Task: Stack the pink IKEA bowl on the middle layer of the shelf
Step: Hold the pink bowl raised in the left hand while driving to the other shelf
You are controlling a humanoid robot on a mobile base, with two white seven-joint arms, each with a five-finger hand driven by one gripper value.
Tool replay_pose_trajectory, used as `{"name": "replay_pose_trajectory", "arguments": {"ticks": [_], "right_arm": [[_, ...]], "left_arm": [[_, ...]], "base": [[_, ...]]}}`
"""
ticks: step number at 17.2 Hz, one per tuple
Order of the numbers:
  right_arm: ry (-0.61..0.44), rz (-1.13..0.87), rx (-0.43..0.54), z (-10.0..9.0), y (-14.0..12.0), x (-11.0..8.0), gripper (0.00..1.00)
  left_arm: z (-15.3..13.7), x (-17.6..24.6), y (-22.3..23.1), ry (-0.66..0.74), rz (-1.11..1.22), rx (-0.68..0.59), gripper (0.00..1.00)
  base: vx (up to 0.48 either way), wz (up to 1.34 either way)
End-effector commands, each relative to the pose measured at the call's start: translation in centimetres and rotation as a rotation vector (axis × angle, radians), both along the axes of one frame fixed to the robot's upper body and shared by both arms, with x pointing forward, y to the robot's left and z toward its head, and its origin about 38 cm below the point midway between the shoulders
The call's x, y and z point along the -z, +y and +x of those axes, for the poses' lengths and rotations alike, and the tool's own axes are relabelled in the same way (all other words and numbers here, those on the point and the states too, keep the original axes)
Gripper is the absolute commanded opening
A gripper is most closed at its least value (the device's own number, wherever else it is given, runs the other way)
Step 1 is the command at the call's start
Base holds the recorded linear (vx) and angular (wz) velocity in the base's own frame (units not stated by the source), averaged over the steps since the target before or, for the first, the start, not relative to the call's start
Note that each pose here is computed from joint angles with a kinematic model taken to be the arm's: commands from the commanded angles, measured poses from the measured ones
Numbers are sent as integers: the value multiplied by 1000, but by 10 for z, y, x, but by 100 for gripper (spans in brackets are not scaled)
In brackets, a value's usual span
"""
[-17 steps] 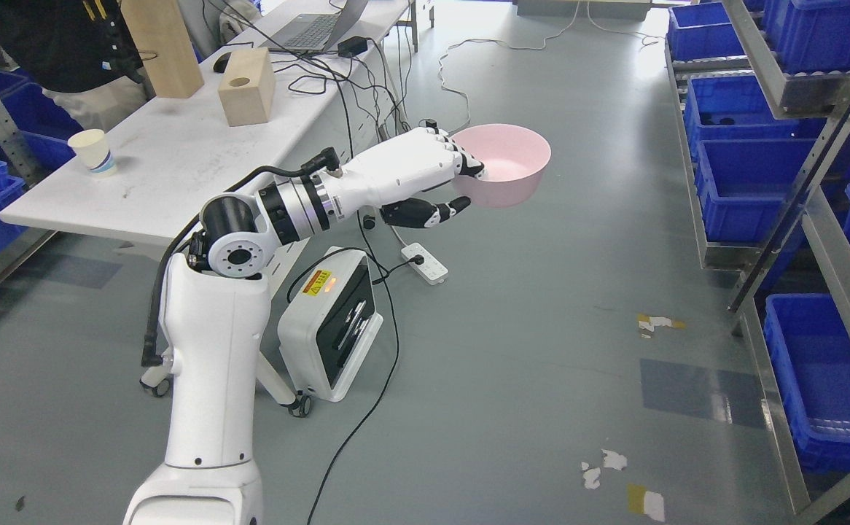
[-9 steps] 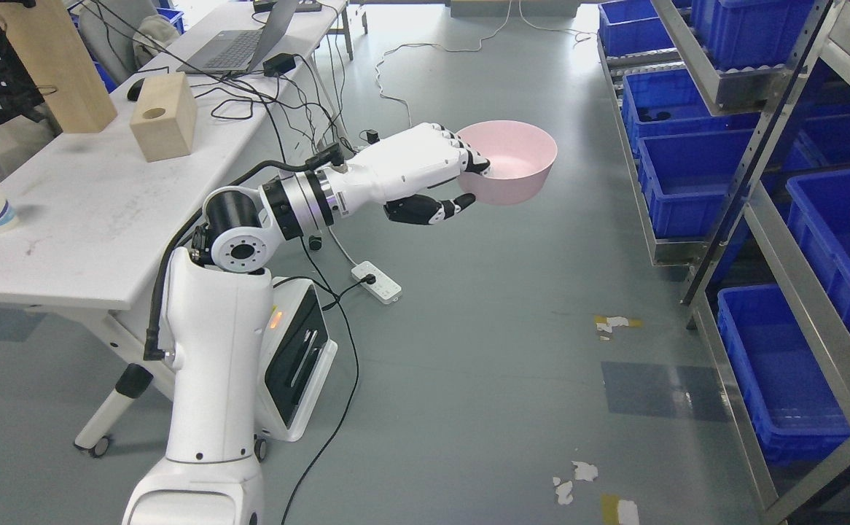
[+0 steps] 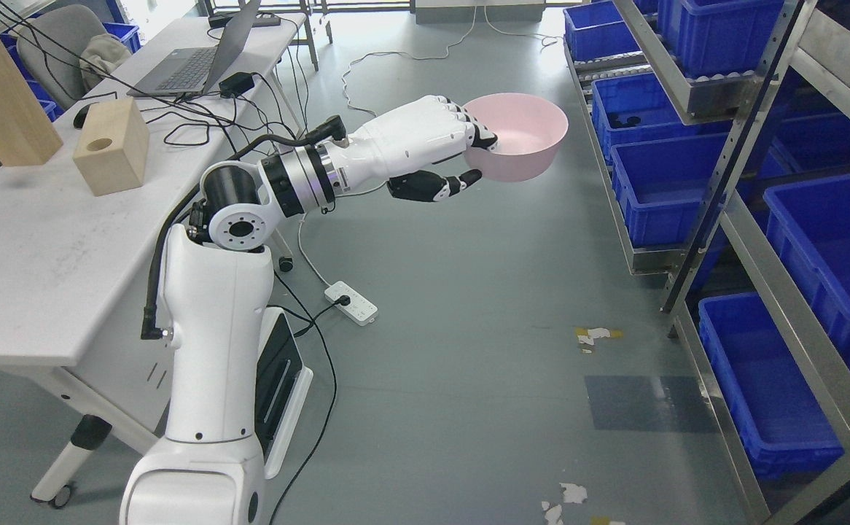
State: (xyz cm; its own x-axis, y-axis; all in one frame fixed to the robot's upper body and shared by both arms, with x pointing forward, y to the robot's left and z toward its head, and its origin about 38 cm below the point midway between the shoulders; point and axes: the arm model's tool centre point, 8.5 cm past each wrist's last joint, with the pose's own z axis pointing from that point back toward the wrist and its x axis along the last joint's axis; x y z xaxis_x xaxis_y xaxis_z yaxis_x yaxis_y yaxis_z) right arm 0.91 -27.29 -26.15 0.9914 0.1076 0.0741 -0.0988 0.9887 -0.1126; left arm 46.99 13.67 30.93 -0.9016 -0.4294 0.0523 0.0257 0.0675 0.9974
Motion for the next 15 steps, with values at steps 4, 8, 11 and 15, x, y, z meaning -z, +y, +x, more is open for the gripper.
{"name": "replay_pose_trajectory", "arguments": {"ticks": [4,8,11,15], "right_arm": [[5,-17,0,-8,-11,-1,100],[5,-17,0,-8,-11,-1,100],[5,-17,0,-8,-11,-1,100],[5,-17,0,-8,-11,-1,100]], "left_arm": [[3,-4,-13,-7,32,38,3],[1,-5,-20,-11,21,64,3],[-1,-4,-25,-7,21,85,3],[-3,-17,-30,-31,-13,113,3]], "base": [[101,-24],[98,-249],[55,-511],[38,-758]]}}
